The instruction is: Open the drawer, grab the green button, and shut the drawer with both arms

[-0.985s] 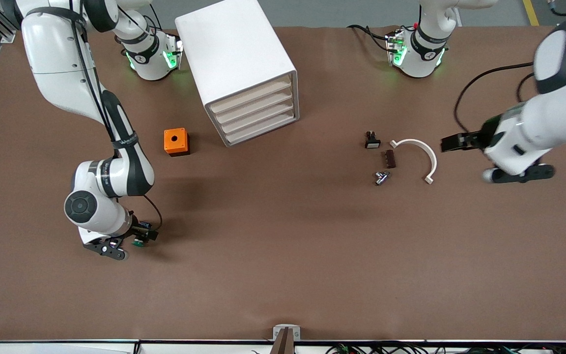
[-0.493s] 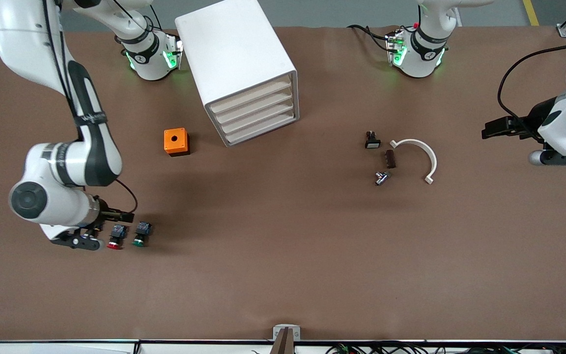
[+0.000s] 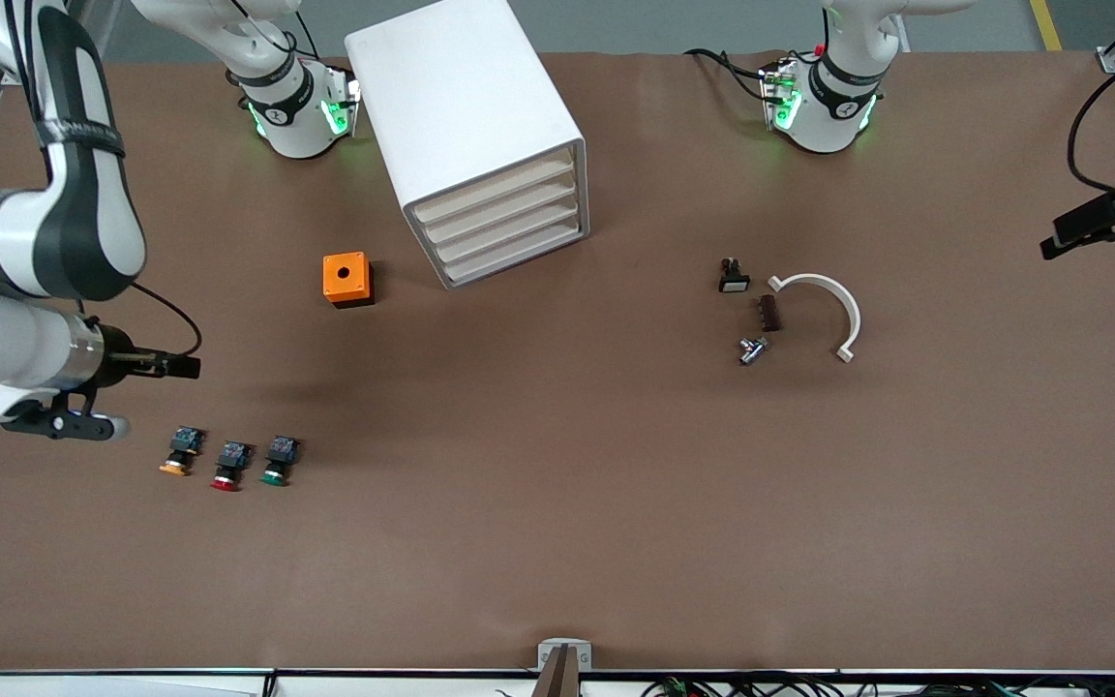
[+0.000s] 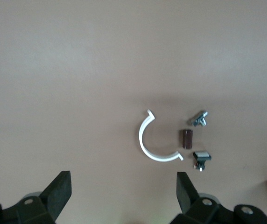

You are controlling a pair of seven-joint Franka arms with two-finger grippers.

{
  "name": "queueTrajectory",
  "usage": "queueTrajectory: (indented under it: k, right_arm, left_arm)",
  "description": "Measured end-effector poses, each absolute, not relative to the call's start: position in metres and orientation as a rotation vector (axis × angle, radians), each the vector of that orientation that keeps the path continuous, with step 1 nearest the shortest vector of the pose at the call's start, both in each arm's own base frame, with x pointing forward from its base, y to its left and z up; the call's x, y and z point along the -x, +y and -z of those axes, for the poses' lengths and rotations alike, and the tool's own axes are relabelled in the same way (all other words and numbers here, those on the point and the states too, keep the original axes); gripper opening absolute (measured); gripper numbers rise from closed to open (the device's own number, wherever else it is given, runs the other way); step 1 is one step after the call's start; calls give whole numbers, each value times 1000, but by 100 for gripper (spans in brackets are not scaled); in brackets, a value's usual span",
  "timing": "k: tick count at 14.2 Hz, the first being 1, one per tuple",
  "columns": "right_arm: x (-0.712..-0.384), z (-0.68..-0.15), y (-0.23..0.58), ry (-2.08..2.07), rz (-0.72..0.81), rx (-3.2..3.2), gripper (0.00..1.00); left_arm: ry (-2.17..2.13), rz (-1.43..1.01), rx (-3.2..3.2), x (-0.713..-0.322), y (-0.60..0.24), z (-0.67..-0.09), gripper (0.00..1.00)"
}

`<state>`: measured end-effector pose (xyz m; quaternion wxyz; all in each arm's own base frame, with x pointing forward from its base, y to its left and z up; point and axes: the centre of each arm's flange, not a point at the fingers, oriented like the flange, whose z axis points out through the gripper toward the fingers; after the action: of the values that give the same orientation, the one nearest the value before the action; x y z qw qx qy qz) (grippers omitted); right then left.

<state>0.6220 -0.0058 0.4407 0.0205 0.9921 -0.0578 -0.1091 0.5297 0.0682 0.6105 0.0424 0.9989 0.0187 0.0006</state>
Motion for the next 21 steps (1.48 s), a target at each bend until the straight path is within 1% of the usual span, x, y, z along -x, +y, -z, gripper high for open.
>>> queueTrajectory:
  k: [4, 8, 14, 21]
  right_arm:
    - [-591, -506, -13, -191, 330, -3094, 100]
    - [-570, -547, -34, -182, 292, -3115, 100]
    - [-567, -554, -36, -177, 271, -3121, 100]
    - [-568, -556, -32, -165, 262, -3122, 100]
  left_arm:
    - [49, -150, -3082, -521, 70, -654, 100]
    - [18, -185, -3112, -522, 59, -665, 100]
    - [-14, -182, -3147, -526, 50, -662, 100]
    - [-17, -171, -3148, -542, 50, -646, 100]
